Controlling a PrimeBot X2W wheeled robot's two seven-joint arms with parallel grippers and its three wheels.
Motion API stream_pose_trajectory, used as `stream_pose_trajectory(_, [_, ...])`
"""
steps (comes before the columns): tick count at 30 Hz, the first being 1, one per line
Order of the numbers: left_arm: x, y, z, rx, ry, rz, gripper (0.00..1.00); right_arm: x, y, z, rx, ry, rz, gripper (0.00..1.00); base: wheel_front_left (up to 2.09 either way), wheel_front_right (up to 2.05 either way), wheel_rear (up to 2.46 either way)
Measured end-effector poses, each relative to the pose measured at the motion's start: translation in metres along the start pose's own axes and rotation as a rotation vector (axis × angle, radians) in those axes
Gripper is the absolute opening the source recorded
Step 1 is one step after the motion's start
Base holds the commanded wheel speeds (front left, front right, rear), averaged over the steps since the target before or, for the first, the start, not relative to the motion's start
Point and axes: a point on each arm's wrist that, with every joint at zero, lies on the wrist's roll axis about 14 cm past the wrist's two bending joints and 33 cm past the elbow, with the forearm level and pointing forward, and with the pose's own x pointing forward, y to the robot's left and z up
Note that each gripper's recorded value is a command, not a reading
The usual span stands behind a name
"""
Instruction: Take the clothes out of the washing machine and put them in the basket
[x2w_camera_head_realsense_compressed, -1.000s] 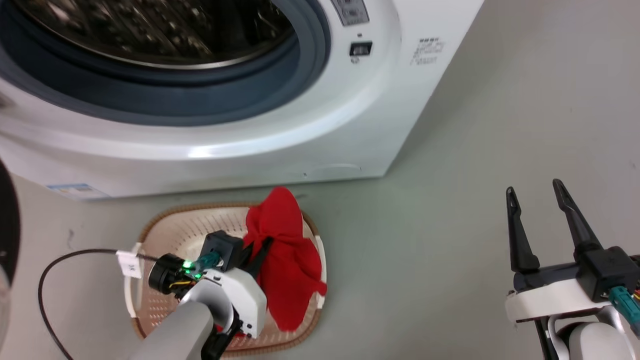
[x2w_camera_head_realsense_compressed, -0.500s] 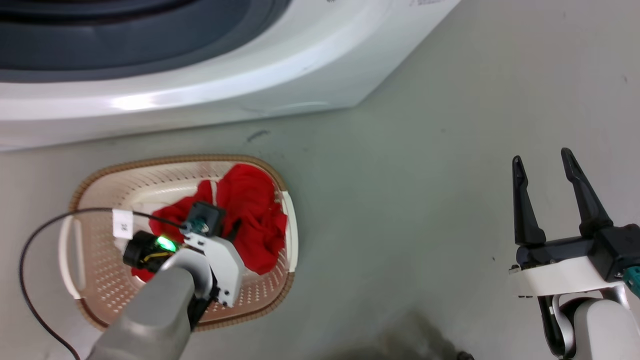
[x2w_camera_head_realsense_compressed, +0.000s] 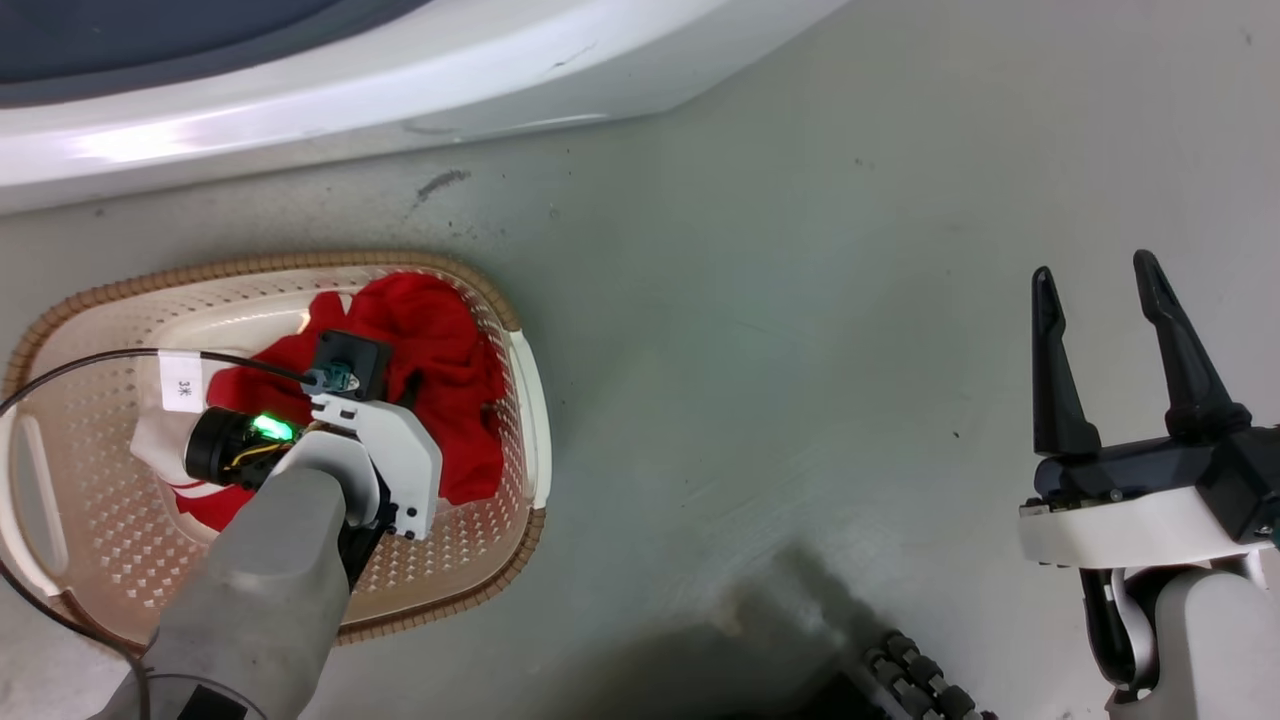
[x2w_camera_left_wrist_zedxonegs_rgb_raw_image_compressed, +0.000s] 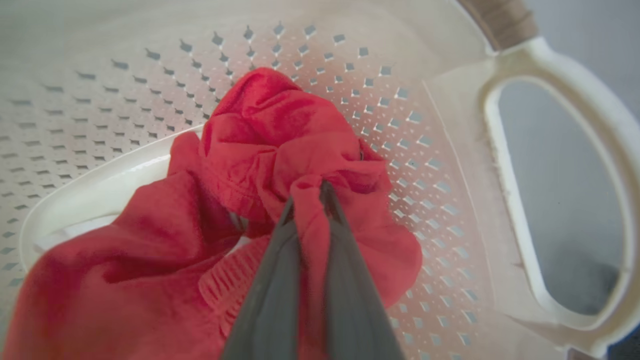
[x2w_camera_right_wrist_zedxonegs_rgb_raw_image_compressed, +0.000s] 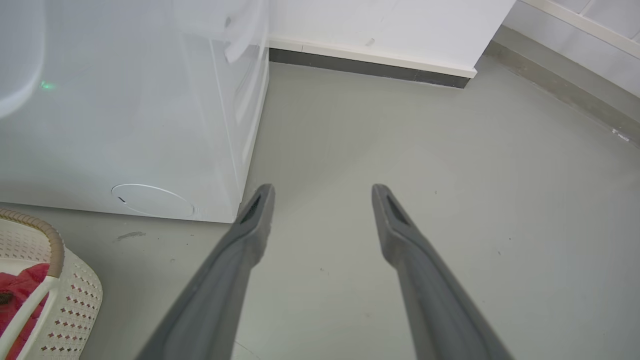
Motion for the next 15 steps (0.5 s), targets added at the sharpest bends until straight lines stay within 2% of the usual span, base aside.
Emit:
stream_pose_trajectory(2, [0.003,-0.001,-0.003,-0.004,0.008,-0.001,0.04,0.001,0.0,-0.003,-0.001,0.008,0.0,1.0,0.0,0.0,0.0])
stream_pose_trajectory(3, [0.003,0.0,-0.003,0.007,0.004,0.009,0.56,0.001,0.001,-0.004,-0.001,0.009,0.002,1.0,0.0,0.0,0.0])
stream_pose_trajectory(4, [0.002,0.0,-0.003,0.013,0.004,0.01,1.0,0.002,0.002,-0.004,0.0,0.009,0.005,1.0,0.0,0.0,0.0])
stream_pose_trajectory(15, [-0.031,-0.016,0.031,-0.012,-0.118,0.005,1.0,0.004,0.011,0.022,-0.018,-0.066,0.034,1.0,0.0,0.0,0.0])
